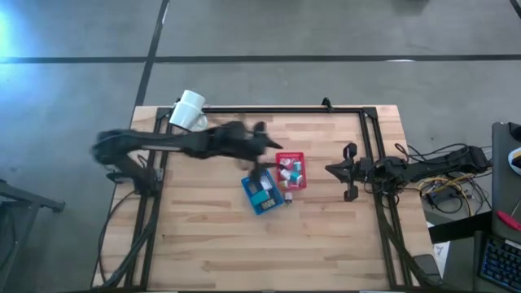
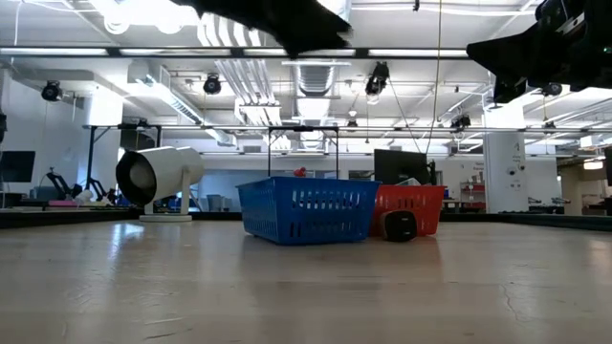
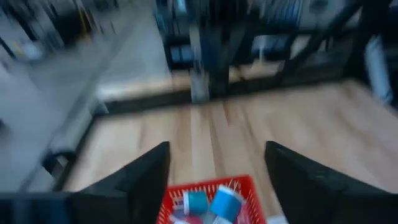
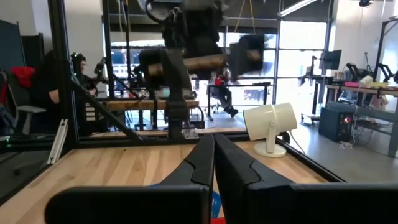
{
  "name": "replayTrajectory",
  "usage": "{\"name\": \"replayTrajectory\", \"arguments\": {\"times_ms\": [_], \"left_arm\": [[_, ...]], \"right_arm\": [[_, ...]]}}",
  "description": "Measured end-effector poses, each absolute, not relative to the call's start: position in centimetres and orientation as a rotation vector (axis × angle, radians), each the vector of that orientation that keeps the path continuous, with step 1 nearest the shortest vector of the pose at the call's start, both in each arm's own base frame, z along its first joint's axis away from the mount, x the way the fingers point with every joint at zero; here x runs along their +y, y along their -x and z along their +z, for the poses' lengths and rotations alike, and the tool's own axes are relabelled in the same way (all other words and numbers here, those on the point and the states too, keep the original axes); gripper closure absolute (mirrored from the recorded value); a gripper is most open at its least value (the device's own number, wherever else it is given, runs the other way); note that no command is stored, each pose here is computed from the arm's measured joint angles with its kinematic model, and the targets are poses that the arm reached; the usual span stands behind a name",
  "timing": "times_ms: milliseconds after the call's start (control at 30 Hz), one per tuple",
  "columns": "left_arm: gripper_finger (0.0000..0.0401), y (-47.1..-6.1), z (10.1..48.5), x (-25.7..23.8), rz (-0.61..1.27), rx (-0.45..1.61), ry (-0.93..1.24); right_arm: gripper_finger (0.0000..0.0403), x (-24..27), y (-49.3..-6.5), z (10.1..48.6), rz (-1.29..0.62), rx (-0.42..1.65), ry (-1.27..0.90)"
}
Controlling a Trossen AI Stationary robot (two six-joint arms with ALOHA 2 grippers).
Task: Pick & Place Office items
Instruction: Put the light blue charger adapter into red bin
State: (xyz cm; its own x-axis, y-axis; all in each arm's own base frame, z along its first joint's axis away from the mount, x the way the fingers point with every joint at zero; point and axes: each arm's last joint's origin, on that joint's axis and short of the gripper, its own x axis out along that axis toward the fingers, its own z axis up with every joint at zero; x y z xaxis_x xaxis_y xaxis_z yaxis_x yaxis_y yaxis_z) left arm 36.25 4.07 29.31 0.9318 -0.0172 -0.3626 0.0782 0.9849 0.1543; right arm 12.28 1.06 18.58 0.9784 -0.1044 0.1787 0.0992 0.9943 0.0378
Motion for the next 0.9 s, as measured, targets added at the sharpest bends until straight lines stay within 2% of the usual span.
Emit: {"name": "replayTrajectory", "arguments": {"times_ms": [133,367,400,567,900], "left_arm": [[0.021,-29.3,30.0,3.2,-0.026,0.169,-0.188],[0.0374,-20.1,25.5,2.3,0.02,0.02,-0.186],[0.0387,-19.3,24.8,2.4,0.045,0.022,-0.189],[0.0392,-16.4,21.4,3.1,0.179,0.066,-0.205],[0.0396,-13.1,19.4,2.8,0.186,-0.008,-0.26]], "right_arm": [[0.0394,1.1,-12.3,18.6,-0.103,-0.182,-0.029],[0.0394,1.1,-12.3,18.7,-0.102,-0.191,-0.036],[0.0394,1.1,-12.3,18.7,-0.102,-0.196,-0.037],[0.0394,1.1,-12.2,18.8,-0.102,-0.209,-0.042],[0.0394,1.0,-12.2,18.8,-0.113,-0.21,-0.071]]}}
